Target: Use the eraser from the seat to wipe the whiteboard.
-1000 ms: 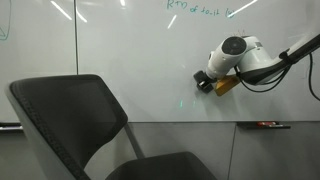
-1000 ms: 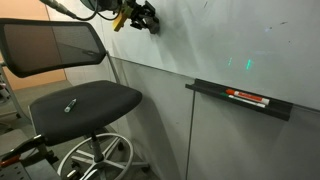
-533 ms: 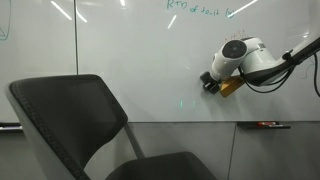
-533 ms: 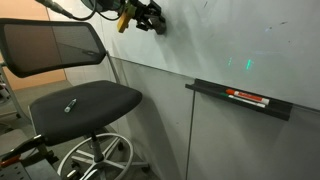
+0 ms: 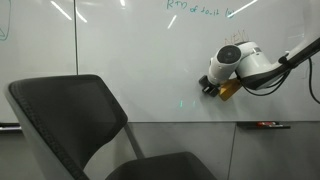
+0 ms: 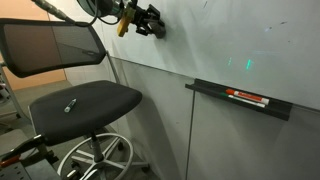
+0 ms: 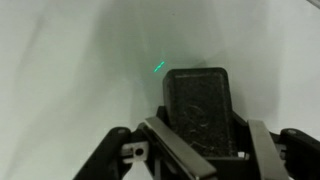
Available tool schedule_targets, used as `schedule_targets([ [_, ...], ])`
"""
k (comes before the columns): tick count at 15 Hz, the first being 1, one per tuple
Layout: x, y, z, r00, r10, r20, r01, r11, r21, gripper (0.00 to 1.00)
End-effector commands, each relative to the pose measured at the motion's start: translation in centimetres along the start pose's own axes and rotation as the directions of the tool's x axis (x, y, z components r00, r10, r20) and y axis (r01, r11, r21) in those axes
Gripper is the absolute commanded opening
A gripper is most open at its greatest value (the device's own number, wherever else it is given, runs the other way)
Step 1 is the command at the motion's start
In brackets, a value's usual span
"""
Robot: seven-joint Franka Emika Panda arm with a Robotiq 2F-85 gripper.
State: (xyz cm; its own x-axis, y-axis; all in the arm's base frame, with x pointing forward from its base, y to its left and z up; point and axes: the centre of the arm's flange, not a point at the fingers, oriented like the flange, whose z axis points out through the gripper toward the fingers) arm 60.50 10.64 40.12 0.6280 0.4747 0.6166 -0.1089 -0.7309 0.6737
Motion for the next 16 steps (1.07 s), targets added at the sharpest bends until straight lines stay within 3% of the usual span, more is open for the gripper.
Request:
schedule_targets([
  [1, 2.0, -2.3, 2.0, 0.998, -0.057, -0.021, 0.058, 0.998, 0.018, 0.33],
  [7, 2.3, -3.7, 2.3, 0.994, -0.103, -0.023, 0.103, 0.994, 0.033, 0.33],
  [16, 4.2, 1.2, 1.1, 0.996, -0.084, -0.038, 0.082, 0.996, -0.038, 0.33],
])
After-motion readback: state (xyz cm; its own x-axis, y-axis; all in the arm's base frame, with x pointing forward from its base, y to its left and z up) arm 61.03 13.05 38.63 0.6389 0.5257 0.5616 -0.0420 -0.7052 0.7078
